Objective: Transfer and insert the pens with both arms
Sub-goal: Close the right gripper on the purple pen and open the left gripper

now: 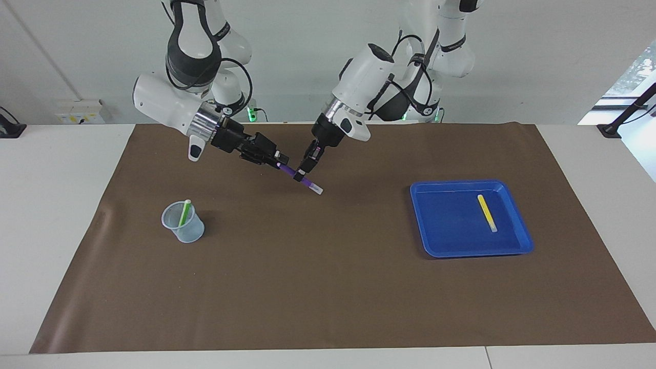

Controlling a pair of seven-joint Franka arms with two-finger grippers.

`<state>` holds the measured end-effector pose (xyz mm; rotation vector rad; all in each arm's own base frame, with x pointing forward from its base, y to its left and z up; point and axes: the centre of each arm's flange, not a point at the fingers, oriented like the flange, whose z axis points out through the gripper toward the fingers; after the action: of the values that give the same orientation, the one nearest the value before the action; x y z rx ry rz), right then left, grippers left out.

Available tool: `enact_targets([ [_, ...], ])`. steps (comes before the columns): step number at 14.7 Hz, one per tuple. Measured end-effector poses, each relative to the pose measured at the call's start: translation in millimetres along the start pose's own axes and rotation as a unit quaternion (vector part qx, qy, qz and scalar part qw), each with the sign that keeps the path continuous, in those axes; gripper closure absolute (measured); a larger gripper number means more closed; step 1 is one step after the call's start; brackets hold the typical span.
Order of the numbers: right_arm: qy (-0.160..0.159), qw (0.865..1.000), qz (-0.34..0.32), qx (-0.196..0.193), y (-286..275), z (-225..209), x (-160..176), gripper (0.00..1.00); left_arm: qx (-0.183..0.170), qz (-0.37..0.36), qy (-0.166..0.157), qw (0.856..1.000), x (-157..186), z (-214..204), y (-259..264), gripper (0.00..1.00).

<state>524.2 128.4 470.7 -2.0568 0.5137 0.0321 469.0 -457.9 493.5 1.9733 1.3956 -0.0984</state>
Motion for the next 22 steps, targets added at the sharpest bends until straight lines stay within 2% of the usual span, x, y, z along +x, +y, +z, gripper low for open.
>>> enact_targets([
  [4, 0.0, 1.0, 0.0, 0.0, 0.5, 0.2, -0.1, 0.56, 0.0, 0.0, 0.0, 1.0, 0.0, 0.1, 0.0, 0.83],
  [6, -0.001, 1.0, 0.001, -0.001, 1.4, 0.6, -0.1, 0.68, 0.0, 0.0, 0.0, 1.0, 0.2, 0.0, 0.1, 0.83],
  [7, -0.001, 1.0, 0.001, -0.001, 1.8, 0.8, -0.2, 0.69, 0.0, 0.0, 0.0, 1.0, 0.0, 0.3, -0.1, 0.83],
  [9, -0.001, 1.0, 0.004, -0.002, 4.9, 0.7, 0.2, 0.82, -0.001, -0.001, 0.0, 1.0, 0.2, 0.5, 0.0, 0.83],
  [17, -0.001, 1.0, 0.004, -0.002, 5.5, 0.7, 0.1, 0.82, 0.0, -0.001, 0.0, 1.0, 0.2, 1.2, -0.4, 0.83],
  [18, -0.001, 1.0, 0.004, -0.002, 5.2, 1.0, -0.1, 0.82, 0.0, 0.001, 0.0, 1.0, -0.3, 1.6, -0.8, 0.78],
  [19, -0.002, 1.0, 0.003, -0.004, 5.2, 1.4, -0.4, 0.82, 0.001, 0.004, 0.0, 1.0, -1.3, 1.9, -1.4, 0.69],
  [22, -0.01, 0.999, -0.029, -0.044, 4.7, 0.6, -1.3, 0.82, 0.0, 0.034, 0.001, 0.999, 1.0, 1.7, -0.4, 0.34],
])
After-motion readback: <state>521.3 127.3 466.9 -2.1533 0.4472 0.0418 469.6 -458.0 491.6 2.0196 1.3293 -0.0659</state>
